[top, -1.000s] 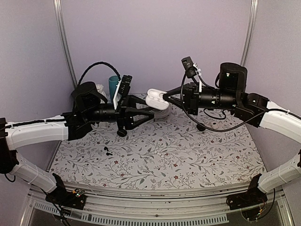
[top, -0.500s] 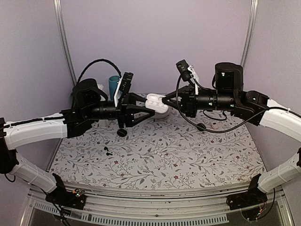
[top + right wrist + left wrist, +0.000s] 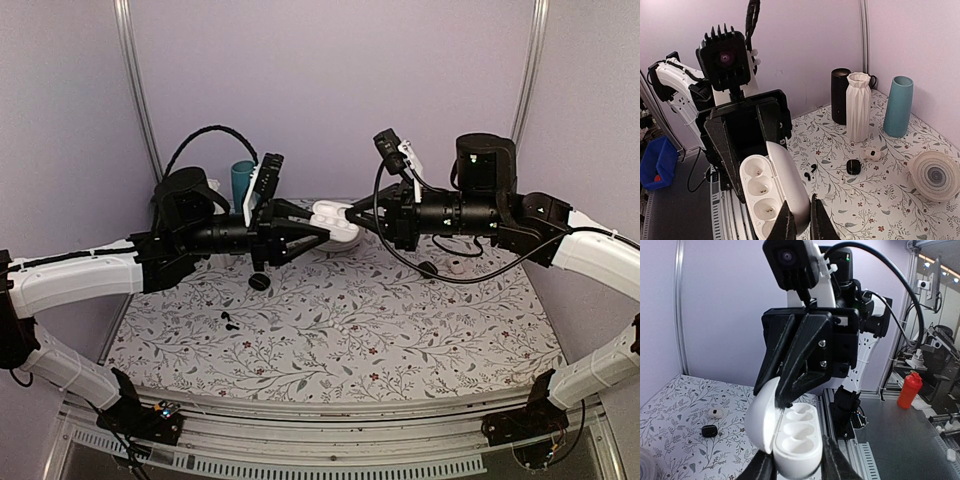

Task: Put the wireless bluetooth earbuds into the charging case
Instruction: Pass from the right arm to the left

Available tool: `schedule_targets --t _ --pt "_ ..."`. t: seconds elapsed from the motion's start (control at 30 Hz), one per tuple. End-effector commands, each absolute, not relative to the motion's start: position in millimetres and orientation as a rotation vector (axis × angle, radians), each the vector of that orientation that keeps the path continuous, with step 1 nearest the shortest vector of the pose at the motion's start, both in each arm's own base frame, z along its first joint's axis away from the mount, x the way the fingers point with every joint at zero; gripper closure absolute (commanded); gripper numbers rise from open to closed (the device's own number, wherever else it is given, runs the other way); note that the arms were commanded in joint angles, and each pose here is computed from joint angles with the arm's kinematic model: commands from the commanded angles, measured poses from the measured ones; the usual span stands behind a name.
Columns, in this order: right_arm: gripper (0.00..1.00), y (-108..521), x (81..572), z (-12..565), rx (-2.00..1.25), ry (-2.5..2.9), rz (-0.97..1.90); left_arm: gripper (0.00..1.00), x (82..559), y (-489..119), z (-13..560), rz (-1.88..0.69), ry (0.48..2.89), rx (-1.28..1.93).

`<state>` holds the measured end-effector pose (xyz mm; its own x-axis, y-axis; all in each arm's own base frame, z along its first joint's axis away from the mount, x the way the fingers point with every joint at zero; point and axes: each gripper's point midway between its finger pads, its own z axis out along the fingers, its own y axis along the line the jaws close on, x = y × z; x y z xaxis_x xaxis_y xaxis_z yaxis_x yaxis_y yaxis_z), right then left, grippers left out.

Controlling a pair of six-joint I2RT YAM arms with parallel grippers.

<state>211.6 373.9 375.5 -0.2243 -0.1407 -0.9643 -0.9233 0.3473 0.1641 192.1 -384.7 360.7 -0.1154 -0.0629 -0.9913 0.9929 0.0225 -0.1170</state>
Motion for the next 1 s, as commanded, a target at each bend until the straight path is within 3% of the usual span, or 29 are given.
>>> schedule_targets --t 0.0,0.17,0.43,0.5,0.7,0.77,0.87,0.97 --pt "0.96 377.2 213.4 386.8 -0.961 1.601 0.99 0.69 188.3 -388.0 365.4 -1.306 1.241 1.105" --pt "0.96 376.6 214.8 387.3 -0.952 1.603 0.986 0.63 186.2 -386.6 365.4 -1.307 1.229 1.109" --pt "0.96 376.7 214.5 388.0 -0.951 1.6 0.99 0.71 182.8 -384.6 367.1 -1.312 1.205 1.114" --pt "0.96 376.7 214.1 387.9 -0.951 1.6 0.992 0.75 182.8 -385.3 366.3 -1.314 1.205 1.117" --pt "0.94 377.1 212.7 389.0 -0.948 1.597 1.005 1.0 182.3 -384.9 365.3 -1.311 1.195 1.118" --pt "0.87 377.5 212.3 388.7 -0.947 1.594 1.013 1.0 182.2 -384.7 364.3 -1.309 1.193 1.119" --pt "0.67 378.3 211.6 387.2 -0.938 1.592 1.031 1.0 183.5 -384.2 363.9 -1.306 1.189 1.106" --pt "0.55 379.5 211.1 385.4 -0.928 1.591 1.05 1.0 184.0 -383.5 362.4 -1.307 1.188 1.096"
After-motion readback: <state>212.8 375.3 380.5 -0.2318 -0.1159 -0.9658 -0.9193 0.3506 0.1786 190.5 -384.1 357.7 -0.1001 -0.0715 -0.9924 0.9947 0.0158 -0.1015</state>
